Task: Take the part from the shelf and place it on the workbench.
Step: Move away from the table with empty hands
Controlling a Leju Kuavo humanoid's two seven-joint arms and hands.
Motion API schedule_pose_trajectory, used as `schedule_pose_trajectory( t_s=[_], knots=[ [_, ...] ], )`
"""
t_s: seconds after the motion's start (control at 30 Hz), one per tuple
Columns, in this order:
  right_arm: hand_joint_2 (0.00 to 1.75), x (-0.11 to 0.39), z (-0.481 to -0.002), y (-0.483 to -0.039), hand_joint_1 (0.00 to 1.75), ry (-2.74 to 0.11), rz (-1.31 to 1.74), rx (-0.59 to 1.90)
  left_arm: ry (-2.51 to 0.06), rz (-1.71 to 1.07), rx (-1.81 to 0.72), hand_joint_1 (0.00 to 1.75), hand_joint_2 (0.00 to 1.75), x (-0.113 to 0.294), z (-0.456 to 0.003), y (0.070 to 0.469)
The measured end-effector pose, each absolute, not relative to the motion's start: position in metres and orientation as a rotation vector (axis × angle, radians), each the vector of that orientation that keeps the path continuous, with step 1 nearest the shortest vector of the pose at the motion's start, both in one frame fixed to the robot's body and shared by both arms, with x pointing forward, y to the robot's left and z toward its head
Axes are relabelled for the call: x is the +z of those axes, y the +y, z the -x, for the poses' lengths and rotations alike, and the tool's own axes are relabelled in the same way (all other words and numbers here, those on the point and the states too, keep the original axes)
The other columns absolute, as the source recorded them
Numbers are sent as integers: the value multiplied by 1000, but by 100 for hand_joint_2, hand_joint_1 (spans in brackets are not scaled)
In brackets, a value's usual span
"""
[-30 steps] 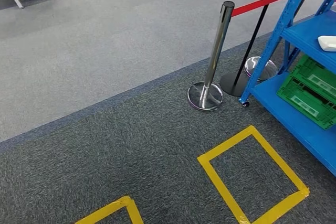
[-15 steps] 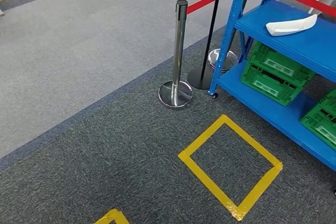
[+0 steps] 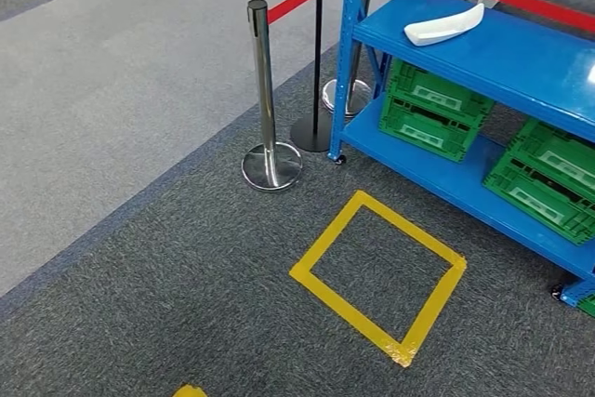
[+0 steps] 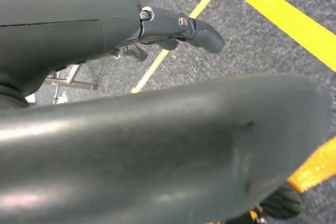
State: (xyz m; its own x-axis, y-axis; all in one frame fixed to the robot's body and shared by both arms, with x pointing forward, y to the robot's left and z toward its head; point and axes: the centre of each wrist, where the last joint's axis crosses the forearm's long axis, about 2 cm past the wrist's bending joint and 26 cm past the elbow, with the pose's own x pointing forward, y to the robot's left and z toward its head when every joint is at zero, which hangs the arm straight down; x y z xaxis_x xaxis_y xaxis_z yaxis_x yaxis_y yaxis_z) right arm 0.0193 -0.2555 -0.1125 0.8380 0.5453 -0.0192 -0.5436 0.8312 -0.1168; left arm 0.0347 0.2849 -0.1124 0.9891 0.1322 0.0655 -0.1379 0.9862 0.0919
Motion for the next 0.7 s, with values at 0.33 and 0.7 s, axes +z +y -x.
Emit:
schedule_pose_trajectory(
  t_s=[0.33,0.7],
  knots=[
    [0,-112,-21,-255,0,-22,113,597,-45,-100,150,0,0,-113,-30,287],
    [0,-112,-24,-254,0,-29,112,623,-38,-105,164,0,0,-113,-29,285]
  ],
)
